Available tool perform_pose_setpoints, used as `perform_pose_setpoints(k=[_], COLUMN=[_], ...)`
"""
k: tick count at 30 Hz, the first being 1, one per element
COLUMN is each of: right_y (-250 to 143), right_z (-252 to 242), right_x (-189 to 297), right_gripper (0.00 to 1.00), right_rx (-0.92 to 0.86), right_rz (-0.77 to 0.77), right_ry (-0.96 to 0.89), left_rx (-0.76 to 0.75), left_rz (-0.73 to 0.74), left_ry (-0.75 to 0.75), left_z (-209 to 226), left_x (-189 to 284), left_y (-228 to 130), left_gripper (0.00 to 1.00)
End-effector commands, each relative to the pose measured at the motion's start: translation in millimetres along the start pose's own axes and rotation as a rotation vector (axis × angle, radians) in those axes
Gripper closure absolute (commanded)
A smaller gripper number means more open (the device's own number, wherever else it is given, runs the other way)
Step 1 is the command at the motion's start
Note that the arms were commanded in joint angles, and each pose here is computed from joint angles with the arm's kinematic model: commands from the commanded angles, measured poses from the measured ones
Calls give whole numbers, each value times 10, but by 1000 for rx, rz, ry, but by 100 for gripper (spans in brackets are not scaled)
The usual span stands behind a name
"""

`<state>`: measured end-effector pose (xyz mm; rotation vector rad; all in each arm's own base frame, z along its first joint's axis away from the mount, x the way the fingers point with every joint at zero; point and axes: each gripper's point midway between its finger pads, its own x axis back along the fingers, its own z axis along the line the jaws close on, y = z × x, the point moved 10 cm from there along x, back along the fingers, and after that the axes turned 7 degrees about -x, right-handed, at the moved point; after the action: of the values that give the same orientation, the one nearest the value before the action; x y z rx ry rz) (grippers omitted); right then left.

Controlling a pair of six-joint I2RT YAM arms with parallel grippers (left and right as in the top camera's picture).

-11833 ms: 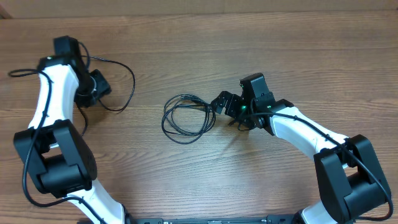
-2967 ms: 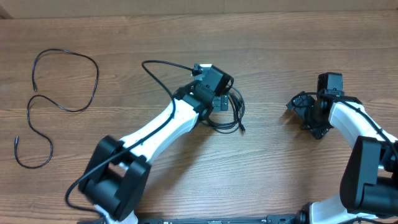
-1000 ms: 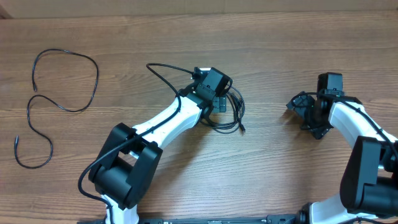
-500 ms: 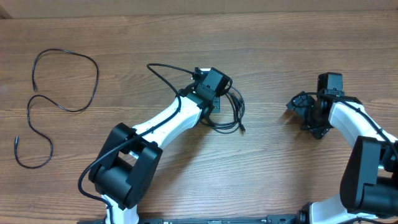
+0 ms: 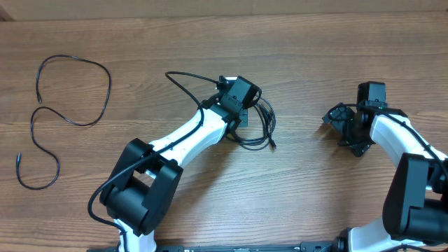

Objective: Untangle cables

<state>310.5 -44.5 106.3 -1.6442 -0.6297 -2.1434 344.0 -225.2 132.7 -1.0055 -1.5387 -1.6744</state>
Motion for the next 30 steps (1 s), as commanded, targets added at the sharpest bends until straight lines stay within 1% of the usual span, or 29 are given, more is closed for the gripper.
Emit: perform_pose_setpoints(k=[1,3,4,7,14,16,21,24,30], right_y=[17,17,17,17,17,17,17,17,17], right_z=[16,16,16,16,16,16,16,16,16], right_x=[57,57,57,57,57,57,57,57,57], right_gripper=[0,0,0,0,0,0,0,0,0], right_rx=[4,4,4,4,4,4,4,4,4], right_rz=[-17,-17,-17,-17,-17,-17,-17,-17,-17], right_ry=[16,15,16,16,16,16,16,16,16], left_rx=[11,12,12,12,12,11,12,10,9], left_rz=[-31,-35,-37,-37,-36,-35,-35,-32,-25], left_ry=[-13,-15,-15,-15,-15,-14,-14,-13,-10], left_z=[21,18,16,14,14,14,14,12,-18], left_x=[79,79,75,66,60,58,58,44,-114], left_y=[100,106,108,107,103,102,102,96,61], left_gripper=[73,66,65,68,70,72,71,68,73])
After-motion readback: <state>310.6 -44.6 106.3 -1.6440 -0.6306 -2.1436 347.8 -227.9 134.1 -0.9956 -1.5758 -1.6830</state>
